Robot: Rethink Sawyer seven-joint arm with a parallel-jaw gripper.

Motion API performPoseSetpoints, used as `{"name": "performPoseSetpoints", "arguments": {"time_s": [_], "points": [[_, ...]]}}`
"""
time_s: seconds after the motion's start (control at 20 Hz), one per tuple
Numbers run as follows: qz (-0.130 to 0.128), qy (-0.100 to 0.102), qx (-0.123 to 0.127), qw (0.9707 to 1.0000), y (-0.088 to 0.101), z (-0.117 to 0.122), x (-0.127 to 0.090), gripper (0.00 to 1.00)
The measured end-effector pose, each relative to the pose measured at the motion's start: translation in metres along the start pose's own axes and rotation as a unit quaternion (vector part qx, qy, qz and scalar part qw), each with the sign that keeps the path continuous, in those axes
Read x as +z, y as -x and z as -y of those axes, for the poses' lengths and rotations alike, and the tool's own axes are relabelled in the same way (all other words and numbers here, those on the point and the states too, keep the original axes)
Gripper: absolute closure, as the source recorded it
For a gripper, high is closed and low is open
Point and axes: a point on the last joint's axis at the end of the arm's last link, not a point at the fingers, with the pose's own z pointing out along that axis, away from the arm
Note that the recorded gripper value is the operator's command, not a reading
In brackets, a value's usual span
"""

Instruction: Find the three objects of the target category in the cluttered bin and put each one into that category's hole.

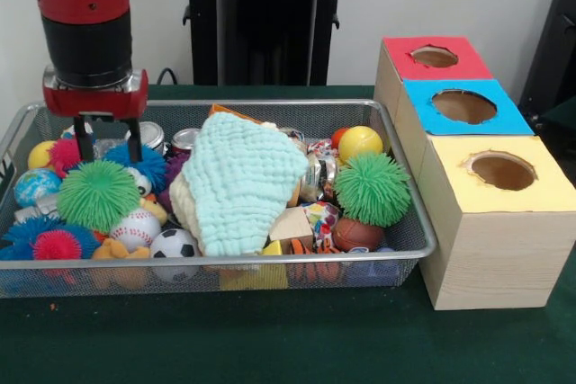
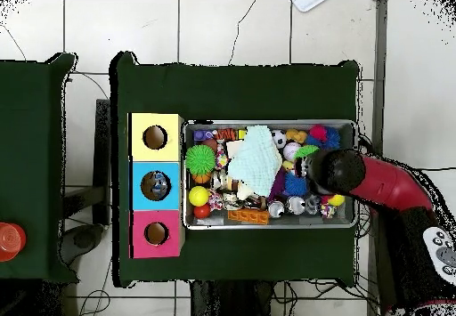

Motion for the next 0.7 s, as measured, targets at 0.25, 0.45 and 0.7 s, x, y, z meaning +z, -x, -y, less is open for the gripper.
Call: {"name": "performPoseSetpoints", "arguments": {"time_s": [0.25, 0.45, 0.7], "points": [[-0.039, -0.009, -0.005, 0.9992, -0.006, 0.022, 0.003, 0.00], [-0.070, -0.009, 0.006, 0.9975, -0.020, 0.046, 0.000, 0.00], [-0.086, -0.008, 0.032, 0.9958, -0.044, 0.082, -0.001, 0.00]]}}
